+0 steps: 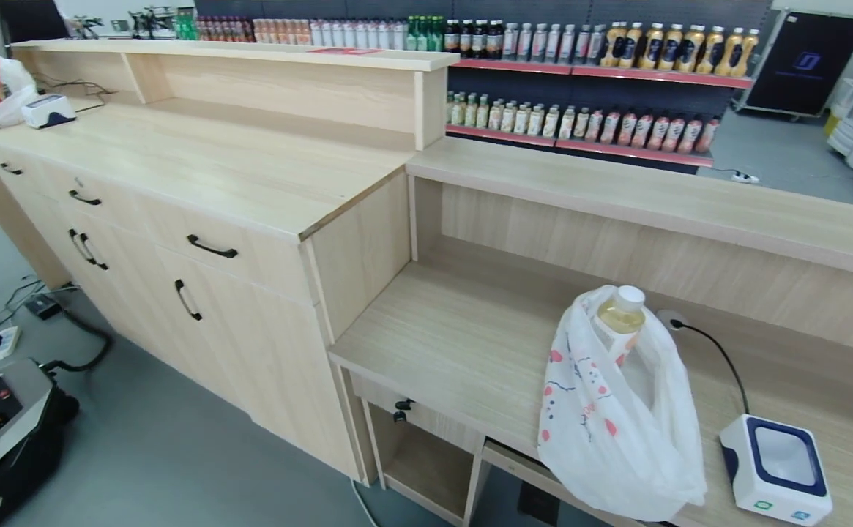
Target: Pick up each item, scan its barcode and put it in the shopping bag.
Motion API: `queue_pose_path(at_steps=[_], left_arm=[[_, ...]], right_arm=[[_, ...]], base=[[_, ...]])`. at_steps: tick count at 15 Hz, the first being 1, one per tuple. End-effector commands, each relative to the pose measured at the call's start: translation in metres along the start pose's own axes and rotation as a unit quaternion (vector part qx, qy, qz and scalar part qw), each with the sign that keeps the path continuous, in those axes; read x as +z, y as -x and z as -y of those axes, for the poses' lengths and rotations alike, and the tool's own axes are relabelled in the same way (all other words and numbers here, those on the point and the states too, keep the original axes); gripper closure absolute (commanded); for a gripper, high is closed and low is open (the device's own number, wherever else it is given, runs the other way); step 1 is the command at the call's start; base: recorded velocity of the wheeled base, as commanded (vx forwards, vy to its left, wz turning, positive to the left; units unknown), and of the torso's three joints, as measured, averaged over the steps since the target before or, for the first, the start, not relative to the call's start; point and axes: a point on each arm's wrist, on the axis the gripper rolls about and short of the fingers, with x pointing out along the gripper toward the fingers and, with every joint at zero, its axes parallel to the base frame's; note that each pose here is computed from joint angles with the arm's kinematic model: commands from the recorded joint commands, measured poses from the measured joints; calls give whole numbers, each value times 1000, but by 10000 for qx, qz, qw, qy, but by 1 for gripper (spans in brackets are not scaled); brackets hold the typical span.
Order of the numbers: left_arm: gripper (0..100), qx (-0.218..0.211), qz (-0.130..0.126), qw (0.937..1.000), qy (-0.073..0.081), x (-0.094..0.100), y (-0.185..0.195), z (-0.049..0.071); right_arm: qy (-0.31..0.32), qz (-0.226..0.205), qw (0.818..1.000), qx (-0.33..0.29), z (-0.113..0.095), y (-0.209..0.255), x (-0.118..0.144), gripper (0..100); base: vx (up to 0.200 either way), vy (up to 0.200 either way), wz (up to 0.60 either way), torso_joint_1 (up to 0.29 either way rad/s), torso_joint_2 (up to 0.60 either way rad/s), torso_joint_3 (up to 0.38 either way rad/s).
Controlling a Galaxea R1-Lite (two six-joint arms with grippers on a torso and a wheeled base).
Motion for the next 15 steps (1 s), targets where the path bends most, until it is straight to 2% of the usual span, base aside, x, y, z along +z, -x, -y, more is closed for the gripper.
queue_pose_path(at_steps=[1,3,4,5,7,8,10,11,13,15], left_arm=[[100,10,4,10000,0,0,0,0],[100,10,4,10000,0,0,0,0],[100,10,4,10000,0,0,0,0],[100,10,4,10000,0,0,0,0],[100,10,4,10000,0,0,0,0],[100,10,4,10000,0,0,0,0],[100,10,4,10000,0,0,0,0],[100,10,4,10000,0,0,0,0],[100,10,4,10000,0,0,0,0],[100,10,4,10000,0,0,0,0]], right_arm=[[-280,-157,9975,-635,17,8,5,0],[-477,-858,9872,-1258,23,4,-5,0],[-559,-1190,9816,-1382,26,2,-14,0],[-501,-1748,9734,-1397,29,0,-30,0],[-103,-2439,9630,-1141,27,-12,-48,0],[254,-2584,9611,-937,25,-28,-53,0],[404,-2311,9690,-776,28,-54,-49,0],[671,-2140,9726,-608,35,-73,-52,0],[1083,-1787,9779,121,45,-88,-63,0],[1553,-1547,9733,676,57,-91,-74,0]], base=[[0,0,-600,7,-2,2],[0,0,-600,2,2,5],[0,0,-600,-2,-2,-2],[0,0,0,0,0,0],[0,0,0,0,0,0],[0,0,0,0,0,0],[0,0,0,0,0,0],[0,0,0,0,0,0],[0,0,0,0,0,0],[0,0,0,0,0,0]])
